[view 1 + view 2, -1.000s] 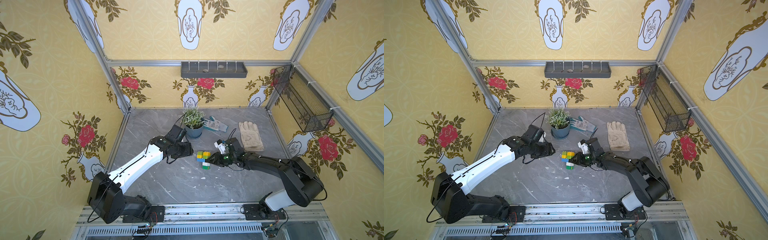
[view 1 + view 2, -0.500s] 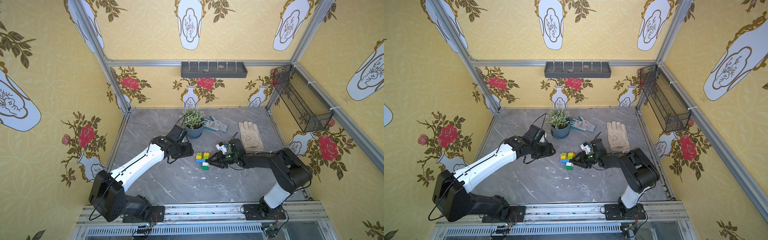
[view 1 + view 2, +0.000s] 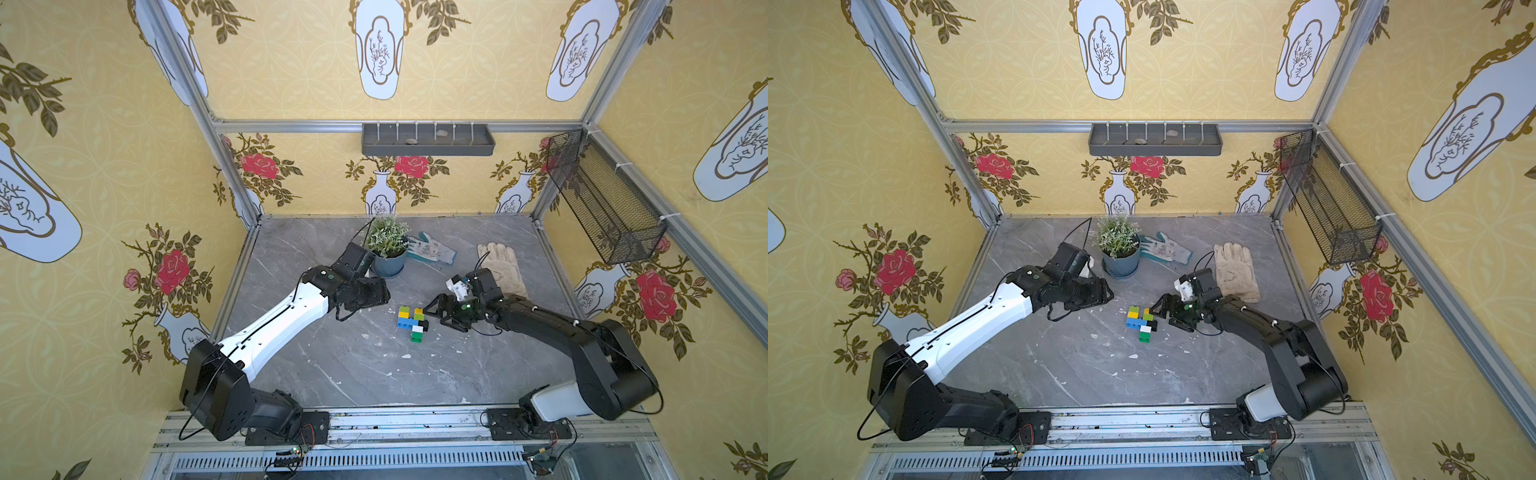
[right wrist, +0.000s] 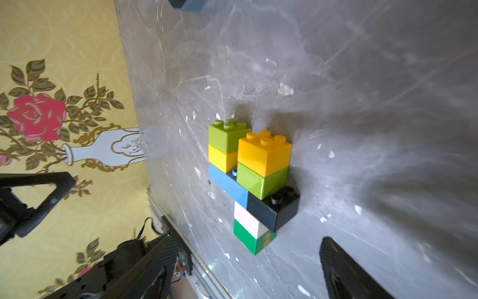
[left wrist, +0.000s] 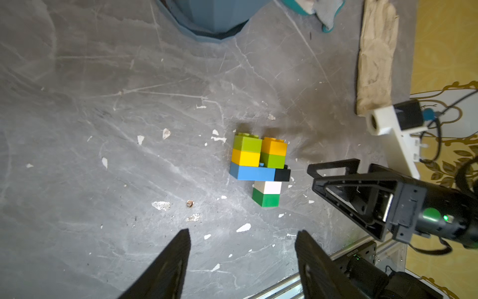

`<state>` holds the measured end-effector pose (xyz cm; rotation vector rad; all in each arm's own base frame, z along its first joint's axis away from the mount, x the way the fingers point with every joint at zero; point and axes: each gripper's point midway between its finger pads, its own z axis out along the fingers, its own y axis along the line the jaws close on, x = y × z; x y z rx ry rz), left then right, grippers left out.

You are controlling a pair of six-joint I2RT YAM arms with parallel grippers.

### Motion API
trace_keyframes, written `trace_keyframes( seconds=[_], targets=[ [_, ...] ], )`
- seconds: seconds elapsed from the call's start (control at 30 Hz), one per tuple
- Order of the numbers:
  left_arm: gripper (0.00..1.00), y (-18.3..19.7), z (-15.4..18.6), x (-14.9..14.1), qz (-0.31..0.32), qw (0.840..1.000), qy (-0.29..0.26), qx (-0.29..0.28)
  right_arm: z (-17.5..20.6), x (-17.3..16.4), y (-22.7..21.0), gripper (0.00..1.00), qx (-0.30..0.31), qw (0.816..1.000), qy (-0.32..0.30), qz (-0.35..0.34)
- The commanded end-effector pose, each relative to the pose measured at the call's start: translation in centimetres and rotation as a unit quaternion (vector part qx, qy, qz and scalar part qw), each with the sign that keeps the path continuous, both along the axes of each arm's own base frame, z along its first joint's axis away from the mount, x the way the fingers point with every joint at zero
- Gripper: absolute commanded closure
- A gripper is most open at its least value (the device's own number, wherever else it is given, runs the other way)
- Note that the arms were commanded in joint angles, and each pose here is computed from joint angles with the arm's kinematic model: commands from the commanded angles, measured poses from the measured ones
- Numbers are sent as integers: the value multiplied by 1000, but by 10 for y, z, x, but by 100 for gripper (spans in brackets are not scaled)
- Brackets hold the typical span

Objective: Assemble the number 4 with lego
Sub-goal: Adjust the lego brick at the center of the board, then reset both arms

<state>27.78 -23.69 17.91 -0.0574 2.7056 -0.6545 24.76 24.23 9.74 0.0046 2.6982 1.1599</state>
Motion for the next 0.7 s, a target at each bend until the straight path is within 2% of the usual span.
trace_keyframes(
  seconds=[0.0,0.03,0.1,0.13,0.2,0.27,0.33,0.4,0.47,0.53,0.57,0.6,0.67],
  targets=[
    [31,19,26,11,19,999,-42,29,28,7,-47,10,-150,982,-92,-66],
    [30,28,41,17,32,997,-64,34,50,9,-52,8,-168,973,-139,-80],
    [28,56,76,29,72,988,-127,46,94,16,-74,6,-214,937,-235,-144],
    [27,78,96,35,107,979,-163,57,115,17,-87,6,-225,919,-269,-182],
    [23,119,132,41,162,956,-232,72,147,21,-99,2,-218,893,-336,-207],
    [14,163,162,40,227,917,-308,114,163,27,-116,2,-219,859,-389,-251],
    [7,195,179,40,245,873,-386,172,167,34,-132,2,-246,815,-445,-279],
    [4,212,174,39,248,828,-445,234,162,40,-145,2,-290,775,-483,-284],
    [0,232,158,38,268,782,-484,289,151,53,-168,2,-335,743,-486,-316],
    [0,248,133,36,279,749,-503,327,121,70,-201,2,-368,738,-444,-350],
    [0,257,116,36,281,739,-507,342,104,75,-222,2,-385,735,-415,-373],
    [0,262,98,36,278,739,-500,355,93,77,-239,2,-397,726,-396,-399],
    [0,277,54,36,274,754,-462,378,75,77,-268,3,-426,697,-381,-433]
  ],
)
